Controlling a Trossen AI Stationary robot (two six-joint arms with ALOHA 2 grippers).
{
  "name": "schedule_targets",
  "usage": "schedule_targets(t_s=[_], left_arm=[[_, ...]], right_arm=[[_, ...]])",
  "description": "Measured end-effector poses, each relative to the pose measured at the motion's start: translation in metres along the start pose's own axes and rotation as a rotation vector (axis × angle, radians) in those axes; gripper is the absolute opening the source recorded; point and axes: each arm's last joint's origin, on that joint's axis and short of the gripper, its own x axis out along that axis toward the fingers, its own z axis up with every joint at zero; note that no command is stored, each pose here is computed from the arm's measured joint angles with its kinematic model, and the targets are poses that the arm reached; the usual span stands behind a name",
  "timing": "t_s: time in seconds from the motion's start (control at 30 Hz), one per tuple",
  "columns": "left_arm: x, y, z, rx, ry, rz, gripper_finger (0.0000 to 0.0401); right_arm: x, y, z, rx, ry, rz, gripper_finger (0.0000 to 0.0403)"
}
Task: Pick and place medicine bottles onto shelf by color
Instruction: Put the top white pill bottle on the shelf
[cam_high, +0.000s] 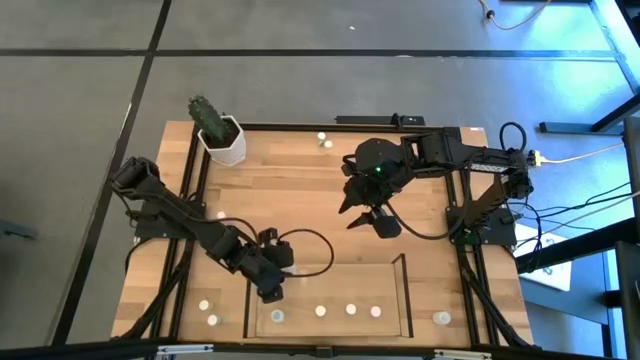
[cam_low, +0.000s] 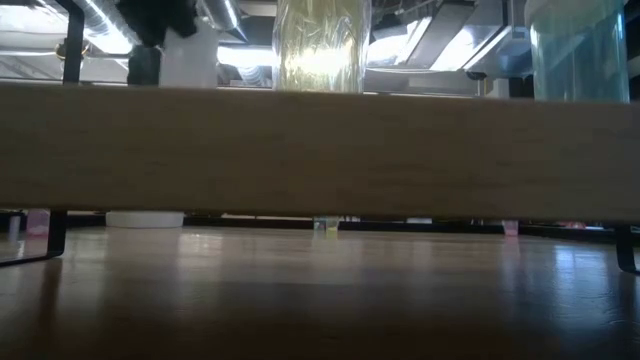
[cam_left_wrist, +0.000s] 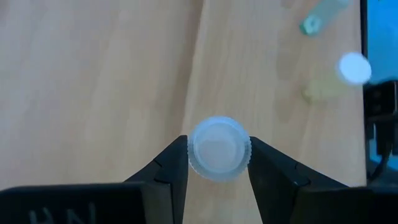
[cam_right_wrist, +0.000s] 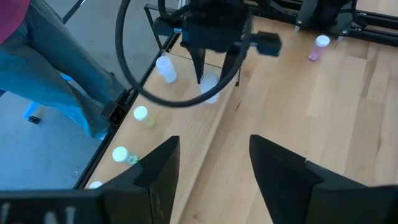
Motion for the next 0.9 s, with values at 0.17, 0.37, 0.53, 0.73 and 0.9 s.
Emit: schedule_targets(t_s=[0.17, 0.37, 0.53, 0.73, 0.9], left_arm=[[0.011, -0.003, -0.004, 0.013, 0.054, -0.013, 0.0129], [0.020, -0.006, -0.009, 0.015, 0.122, -0.051, 0.0129], [0.023, -0.007, -0.010, 0.015, 0.130, -0.047, 0.0129], [0.023, -0.006, -0.010, 0.018, 0.135, -0.038, 0.0134], [0.023, -0.006, -0.010, 0.018, 0.137, -0.036, 0.0150]], right_arm=[[0.000, 0.000, 0.000, -0.002, -0.003, -0.007, 0.0196], [0.000, 0.000, 0.000, -0.003, -0.004, -0.008, 0.0196], [0.000, 0.000, 0.001, -0.003, -0.004, -0.008, 0.0196], [0.000, 0.000, 0.000, -0.002, -0.004, -0.009, 0.0196], [0.000, 0.000, 0.000, -0.003, -0.004, -0.009, 0.0196]])
